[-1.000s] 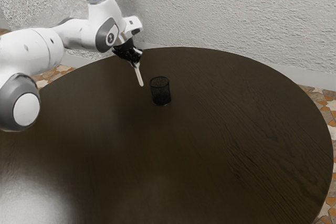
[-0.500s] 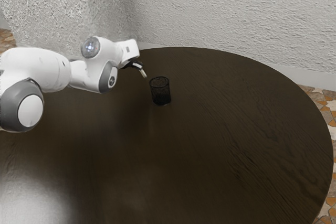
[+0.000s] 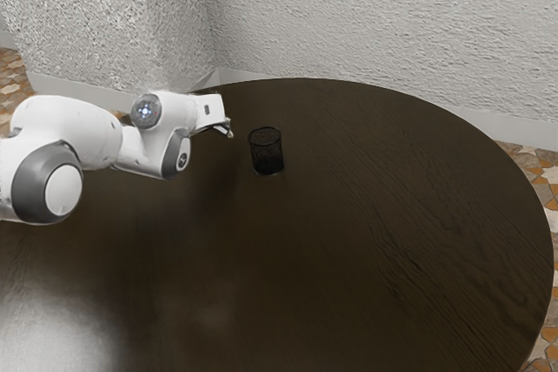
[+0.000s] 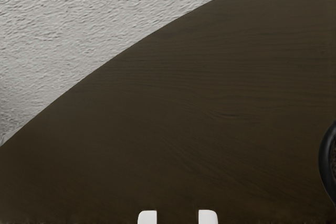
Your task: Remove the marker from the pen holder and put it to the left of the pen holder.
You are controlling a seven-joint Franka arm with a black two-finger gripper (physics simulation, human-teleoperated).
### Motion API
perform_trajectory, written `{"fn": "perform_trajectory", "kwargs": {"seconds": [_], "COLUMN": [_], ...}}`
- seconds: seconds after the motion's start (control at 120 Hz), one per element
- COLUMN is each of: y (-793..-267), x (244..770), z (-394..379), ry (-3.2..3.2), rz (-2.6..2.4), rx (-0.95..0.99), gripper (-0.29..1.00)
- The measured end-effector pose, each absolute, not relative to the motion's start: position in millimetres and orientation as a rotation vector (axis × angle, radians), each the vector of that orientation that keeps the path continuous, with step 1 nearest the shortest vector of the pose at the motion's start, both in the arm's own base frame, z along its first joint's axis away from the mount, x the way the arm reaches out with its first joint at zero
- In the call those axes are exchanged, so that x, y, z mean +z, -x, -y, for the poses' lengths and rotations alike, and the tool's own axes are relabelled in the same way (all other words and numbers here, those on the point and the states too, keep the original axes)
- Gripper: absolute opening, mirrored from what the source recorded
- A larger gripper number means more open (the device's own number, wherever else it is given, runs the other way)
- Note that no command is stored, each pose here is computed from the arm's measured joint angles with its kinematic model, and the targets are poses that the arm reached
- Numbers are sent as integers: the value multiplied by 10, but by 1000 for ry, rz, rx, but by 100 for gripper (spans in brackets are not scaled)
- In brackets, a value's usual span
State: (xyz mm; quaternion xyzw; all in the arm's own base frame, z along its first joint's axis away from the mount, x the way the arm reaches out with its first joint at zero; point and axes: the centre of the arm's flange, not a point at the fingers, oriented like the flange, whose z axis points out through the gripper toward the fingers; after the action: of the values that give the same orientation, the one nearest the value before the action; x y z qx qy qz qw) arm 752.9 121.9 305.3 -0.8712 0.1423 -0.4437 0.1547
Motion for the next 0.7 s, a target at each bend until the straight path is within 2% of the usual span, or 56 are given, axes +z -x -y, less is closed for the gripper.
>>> {"fn": "perform_trajectory", "kwargs": {"seconds": [0.1, 0.267, 0.4, 0.458, 0.575, 0.7], "y": [-7525, -7505, -7404, -7409, -7370, -6881], "x": [2996, 2956, 3104, 3492, 4713, 5840], "z": [-1221, -1214, -1156, -992, -819, -525], "ry": [2488, 2489, 2501, 2556, 2700, 2823], "rz": [-430, -452, -466, -483, -477, -454], "rx": [-1263, -1245, -1229, -1190, -1032, -808], "gripper": [-7, 29, 48, 53, 60, 64]}}
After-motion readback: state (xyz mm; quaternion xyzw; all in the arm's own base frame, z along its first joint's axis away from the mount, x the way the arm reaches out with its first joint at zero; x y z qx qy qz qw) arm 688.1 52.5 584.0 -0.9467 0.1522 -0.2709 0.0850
